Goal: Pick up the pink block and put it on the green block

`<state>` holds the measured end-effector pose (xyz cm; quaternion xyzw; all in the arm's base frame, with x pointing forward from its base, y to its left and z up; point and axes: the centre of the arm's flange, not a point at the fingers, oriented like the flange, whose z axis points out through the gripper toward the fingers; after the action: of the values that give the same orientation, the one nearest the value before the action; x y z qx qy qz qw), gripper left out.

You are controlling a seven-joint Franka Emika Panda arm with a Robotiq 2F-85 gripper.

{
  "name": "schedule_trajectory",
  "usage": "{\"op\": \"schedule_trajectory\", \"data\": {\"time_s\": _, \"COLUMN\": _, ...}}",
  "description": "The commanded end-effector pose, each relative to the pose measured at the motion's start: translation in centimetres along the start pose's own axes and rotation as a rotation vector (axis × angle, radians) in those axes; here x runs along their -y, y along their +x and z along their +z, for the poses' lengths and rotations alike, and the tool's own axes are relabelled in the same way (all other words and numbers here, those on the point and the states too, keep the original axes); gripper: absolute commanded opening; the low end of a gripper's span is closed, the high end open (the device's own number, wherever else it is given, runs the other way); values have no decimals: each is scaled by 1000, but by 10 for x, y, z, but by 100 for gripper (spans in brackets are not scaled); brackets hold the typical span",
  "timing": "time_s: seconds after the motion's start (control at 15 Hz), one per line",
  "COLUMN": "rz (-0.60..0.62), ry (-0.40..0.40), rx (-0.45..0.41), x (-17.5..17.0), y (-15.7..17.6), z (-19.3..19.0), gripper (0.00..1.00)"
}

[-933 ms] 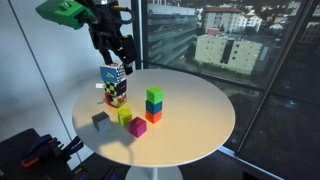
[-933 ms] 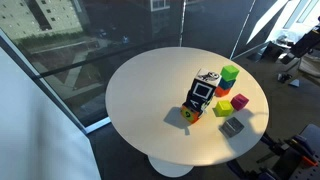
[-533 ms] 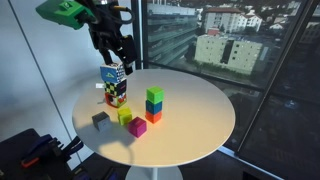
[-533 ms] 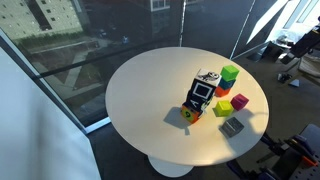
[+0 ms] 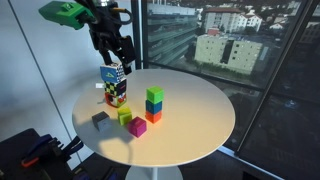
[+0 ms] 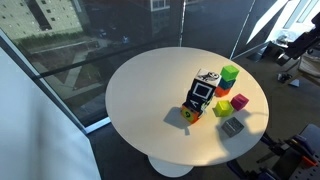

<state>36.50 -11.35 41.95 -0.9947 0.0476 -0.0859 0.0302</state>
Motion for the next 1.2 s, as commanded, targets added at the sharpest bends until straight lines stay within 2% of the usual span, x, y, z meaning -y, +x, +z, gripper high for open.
{"op": "schedule_trajectory", "data": {"time_s": 0.0, "rz": 26, "ry": -16, "rx": 8, "x": 7, "y": 15, "z": 1, "gripper": 100}}
{"op": "schedule_trajectory", "data": {"time_s": 0.47, "rz": 65, "ry": -68, "rx": 77, "x": 18, "y": 31, "z": 20, "gripper": 100}}
{"op": "schedule_trajectory", "data": {"time_s": 1.13, "rz": 110, "ry": -148, "rx": 232, "x": 16, "y": 54, "z": 80, "gripper": 100}}
